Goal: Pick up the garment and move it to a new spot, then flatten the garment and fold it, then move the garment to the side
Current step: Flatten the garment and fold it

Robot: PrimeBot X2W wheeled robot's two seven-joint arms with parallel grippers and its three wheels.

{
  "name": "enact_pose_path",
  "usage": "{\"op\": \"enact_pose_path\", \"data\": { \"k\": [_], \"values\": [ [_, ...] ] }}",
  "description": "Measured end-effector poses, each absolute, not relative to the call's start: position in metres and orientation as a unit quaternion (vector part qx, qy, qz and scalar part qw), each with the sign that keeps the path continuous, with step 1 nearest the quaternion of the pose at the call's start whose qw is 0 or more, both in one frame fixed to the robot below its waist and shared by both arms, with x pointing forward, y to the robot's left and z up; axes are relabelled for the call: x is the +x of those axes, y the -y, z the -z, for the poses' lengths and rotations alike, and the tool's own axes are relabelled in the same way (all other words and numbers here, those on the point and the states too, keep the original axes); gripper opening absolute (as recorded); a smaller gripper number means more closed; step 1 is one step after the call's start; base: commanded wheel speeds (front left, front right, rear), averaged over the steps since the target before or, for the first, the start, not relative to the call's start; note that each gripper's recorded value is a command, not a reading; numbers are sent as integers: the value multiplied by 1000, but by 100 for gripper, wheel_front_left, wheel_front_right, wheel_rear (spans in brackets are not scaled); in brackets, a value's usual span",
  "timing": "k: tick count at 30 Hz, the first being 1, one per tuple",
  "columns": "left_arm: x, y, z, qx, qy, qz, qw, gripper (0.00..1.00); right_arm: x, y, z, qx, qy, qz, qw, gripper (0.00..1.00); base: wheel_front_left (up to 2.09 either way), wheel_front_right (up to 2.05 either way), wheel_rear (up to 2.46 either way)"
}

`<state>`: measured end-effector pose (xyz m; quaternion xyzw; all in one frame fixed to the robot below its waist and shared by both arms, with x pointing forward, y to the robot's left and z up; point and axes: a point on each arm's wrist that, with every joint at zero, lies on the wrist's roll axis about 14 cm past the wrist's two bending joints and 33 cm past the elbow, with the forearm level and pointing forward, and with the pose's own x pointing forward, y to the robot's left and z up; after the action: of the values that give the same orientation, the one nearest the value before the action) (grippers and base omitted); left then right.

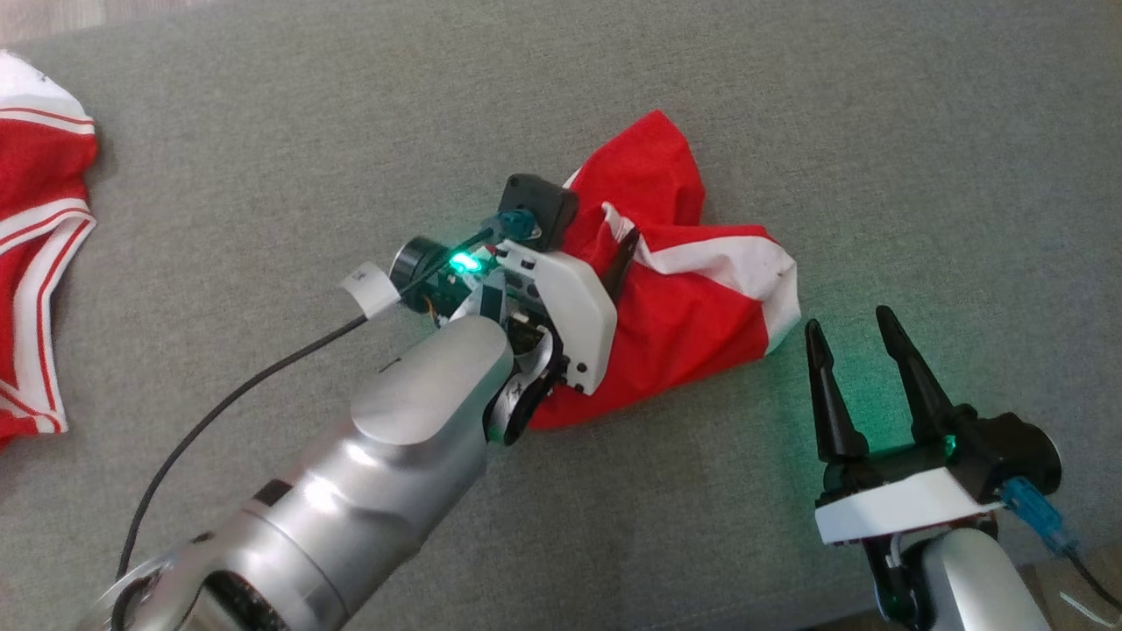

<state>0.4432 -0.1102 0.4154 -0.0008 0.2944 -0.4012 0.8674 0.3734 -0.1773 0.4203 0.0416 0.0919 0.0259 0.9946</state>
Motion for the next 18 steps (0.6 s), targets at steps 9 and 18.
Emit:
{"op": "enact_pose_path", "data": {
  "k": [9, 18],
  "values": [
    [427, 126, -425, -47, -296, 439, 847, 0, 371, 176, -428, 51, -82, -25, 995, 100, 0, 0, 0],
    [451, 172, -593, -122, 0, 503, 856, 0, 360, 185, -445, 55, -58, -10, 997, 100, 0, 0, 0]
  ]
}}
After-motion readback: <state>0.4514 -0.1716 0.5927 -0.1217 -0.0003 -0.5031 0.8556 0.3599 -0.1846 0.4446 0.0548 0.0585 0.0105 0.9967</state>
